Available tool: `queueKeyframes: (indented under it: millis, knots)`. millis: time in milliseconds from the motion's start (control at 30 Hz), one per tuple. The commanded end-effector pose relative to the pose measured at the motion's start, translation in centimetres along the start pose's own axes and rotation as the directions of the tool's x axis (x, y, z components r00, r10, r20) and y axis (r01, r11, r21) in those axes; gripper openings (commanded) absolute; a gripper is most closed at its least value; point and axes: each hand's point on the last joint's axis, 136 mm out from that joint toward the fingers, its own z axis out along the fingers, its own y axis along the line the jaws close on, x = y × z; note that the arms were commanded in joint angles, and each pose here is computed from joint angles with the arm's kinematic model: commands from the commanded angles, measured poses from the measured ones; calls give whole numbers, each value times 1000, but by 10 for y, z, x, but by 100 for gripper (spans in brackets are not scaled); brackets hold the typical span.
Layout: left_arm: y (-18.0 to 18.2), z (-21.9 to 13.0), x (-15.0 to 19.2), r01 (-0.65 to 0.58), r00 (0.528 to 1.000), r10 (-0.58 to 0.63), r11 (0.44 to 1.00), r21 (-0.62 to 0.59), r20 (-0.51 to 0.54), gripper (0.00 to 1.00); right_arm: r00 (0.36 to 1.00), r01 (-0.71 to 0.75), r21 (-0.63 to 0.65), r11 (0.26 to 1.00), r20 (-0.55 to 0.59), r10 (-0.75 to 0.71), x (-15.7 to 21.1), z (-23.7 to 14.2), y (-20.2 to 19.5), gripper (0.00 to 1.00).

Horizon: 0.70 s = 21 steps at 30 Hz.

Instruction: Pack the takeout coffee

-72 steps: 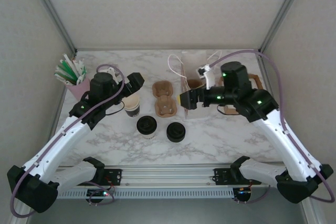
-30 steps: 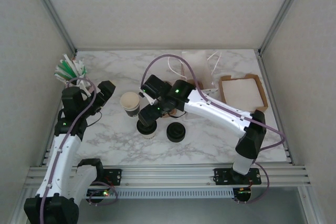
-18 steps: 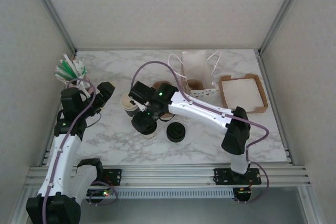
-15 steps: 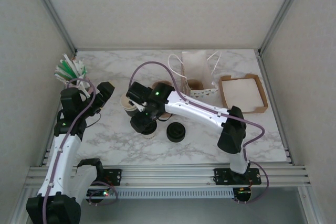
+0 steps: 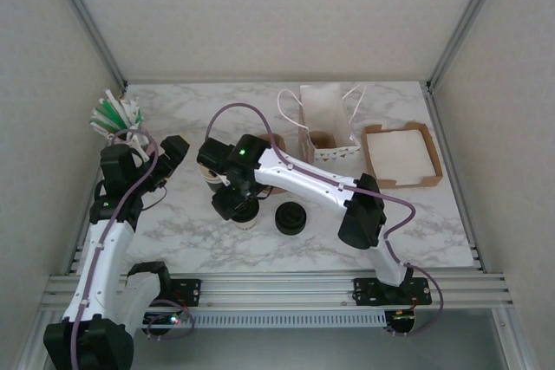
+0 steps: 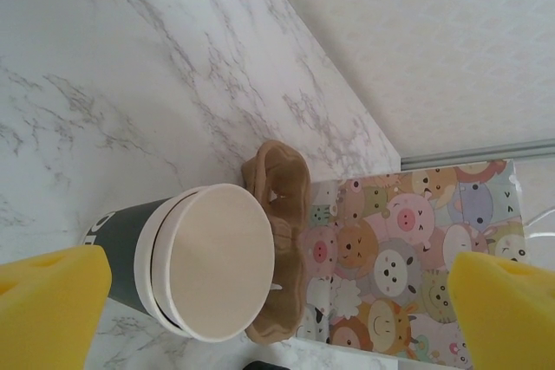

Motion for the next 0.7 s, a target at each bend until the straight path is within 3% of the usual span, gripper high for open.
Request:
queueKeyframes:
  millis: [0,667]
  knots:
    - [1,-1,1,-16,1000,16,1000,7,-6,100,1000,-2,25,1000,-31,3,6,-3,2,90]
    - [-1,-5,2,-22,1000,22,1000,16,-5,100,992,-17,51,999,-122,23,7,12,5,90]
